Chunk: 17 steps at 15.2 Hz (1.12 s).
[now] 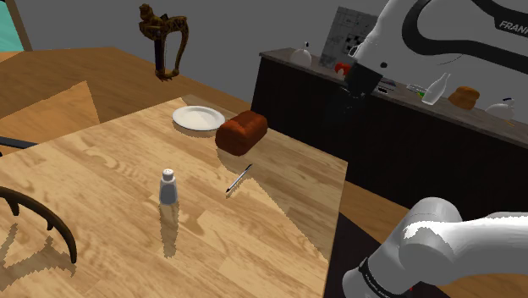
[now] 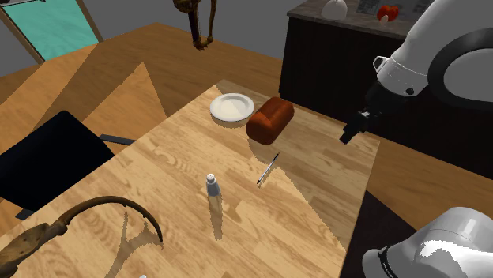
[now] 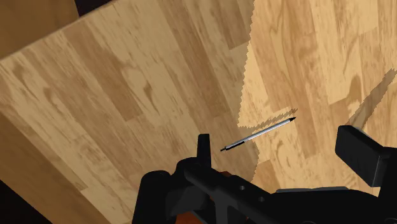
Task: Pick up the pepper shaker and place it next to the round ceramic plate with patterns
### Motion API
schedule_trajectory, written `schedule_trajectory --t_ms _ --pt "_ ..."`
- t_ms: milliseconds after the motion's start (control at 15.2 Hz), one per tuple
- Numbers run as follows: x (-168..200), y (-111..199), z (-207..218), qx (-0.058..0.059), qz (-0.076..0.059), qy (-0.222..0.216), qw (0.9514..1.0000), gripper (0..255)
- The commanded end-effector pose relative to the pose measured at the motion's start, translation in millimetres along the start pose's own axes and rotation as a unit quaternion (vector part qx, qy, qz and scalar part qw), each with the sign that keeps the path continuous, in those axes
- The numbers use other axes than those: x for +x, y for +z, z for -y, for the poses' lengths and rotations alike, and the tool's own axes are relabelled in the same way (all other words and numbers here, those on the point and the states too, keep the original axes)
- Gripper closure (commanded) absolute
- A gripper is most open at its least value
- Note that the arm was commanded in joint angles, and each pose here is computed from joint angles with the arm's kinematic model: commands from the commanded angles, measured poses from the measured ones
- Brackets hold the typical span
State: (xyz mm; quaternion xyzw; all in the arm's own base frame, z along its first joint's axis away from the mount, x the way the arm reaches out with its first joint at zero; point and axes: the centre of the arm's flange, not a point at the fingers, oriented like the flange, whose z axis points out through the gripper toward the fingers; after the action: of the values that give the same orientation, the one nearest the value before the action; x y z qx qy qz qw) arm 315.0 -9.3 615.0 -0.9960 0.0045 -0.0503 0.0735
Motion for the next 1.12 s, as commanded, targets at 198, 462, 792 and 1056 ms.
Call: schedule_trajectory --t_ms 198,462,792,1056 --pt "21.9 18.0 31.9 -0.008 0.008 0.002 0.9999 0" --pt "50.8 43.4 73.8 -0.019 0.018 0.005 0.9997 0" --pt "86.4 77.2 125.3 -0.032 0.031 0.008 0.9990 0" --pt "114.6 105.8 165.5 -0.043 0.041 0.010 0.9982 0"
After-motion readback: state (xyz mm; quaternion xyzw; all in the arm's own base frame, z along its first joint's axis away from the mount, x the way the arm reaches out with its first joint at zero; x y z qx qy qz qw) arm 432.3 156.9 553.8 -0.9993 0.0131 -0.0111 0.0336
